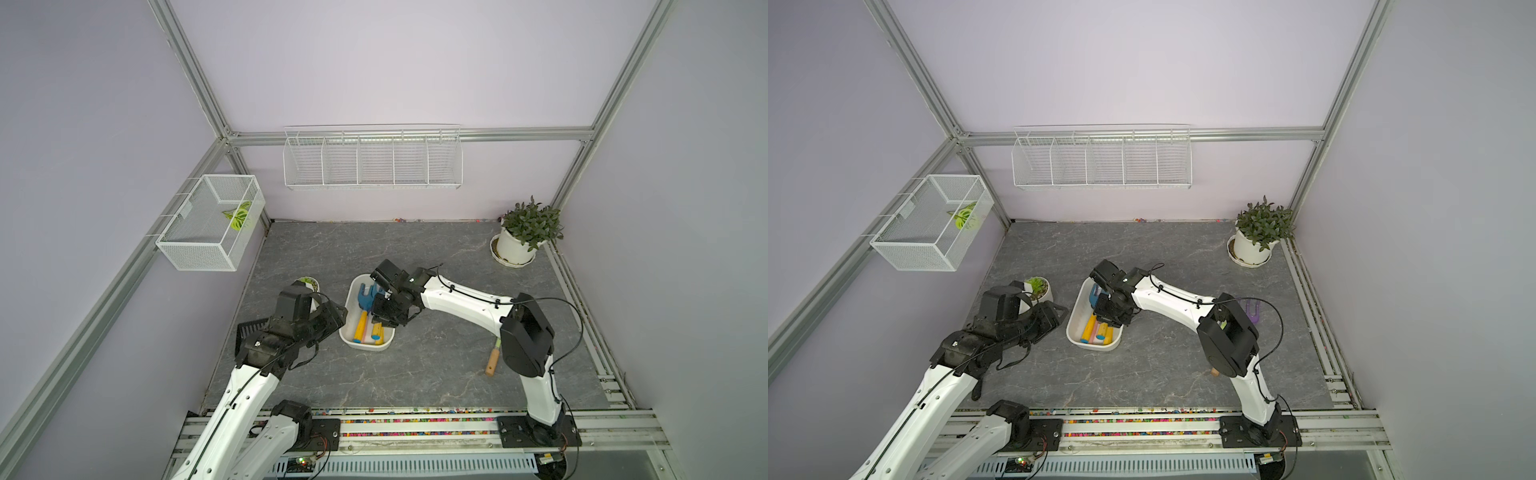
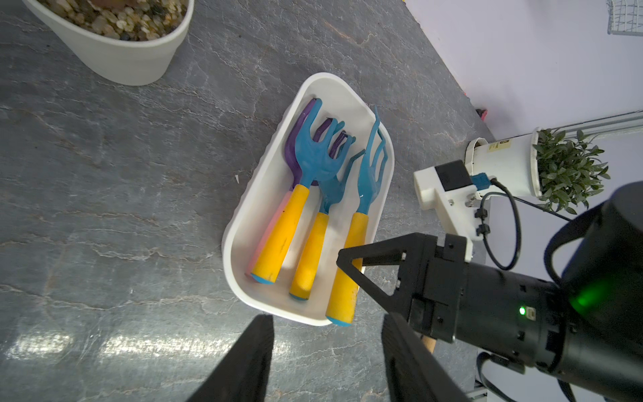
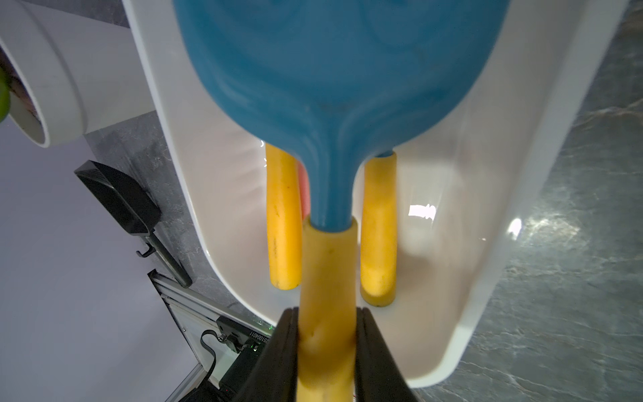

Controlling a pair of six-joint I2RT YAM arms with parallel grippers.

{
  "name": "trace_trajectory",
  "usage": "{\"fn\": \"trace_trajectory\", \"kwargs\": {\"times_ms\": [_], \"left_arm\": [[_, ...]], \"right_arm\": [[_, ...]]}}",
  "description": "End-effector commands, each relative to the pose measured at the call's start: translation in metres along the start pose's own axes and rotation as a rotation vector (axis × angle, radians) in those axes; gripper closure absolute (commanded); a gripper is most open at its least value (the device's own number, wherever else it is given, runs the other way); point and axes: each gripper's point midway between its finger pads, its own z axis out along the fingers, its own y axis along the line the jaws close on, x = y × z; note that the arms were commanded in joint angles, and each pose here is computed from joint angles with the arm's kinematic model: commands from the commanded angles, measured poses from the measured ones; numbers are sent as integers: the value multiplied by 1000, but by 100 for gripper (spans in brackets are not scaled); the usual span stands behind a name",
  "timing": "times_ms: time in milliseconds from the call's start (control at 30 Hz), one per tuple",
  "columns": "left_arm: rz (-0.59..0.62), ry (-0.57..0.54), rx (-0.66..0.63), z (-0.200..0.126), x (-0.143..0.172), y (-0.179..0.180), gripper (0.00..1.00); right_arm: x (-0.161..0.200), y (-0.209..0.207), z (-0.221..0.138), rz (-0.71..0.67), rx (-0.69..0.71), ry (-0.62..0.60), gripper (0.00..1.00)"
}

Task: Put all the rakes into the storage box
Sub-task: Place the rake in the storage box.

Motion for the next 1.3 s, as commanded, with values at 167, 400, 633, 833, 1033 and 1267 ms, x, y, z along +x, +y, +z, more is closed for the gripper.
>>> {"fn": "trace_trajectory", "kwargs": {"times_ms": [167, 400, 633, 833, 1033, 1267], "left_arm": [[7, 16, -8, 3, 3, 4, 44], [7, 15, -11, 3, 3, 4, 44], [2, 12, -9, 5, 0, 2, 44], [1, 12, -7, 7, -1, 1, 44], [5, 8, -11, 7, -5, -1, 44], [11, 1, -8, 8, -9, -5, 44]], "right_arm": [[0, -14, 15, 40, 23, 31, 100], [-3, -14, 13, 43, 16, 28, 84], [-4, -17, 1, 37, 34, 3, 59], [-6, -10, -14, 15, 10, -31, 54], [-16, 8, -49, -70, -40, -116, 59], [-29, -5, -101, -184, -20, -248, 60]]}}
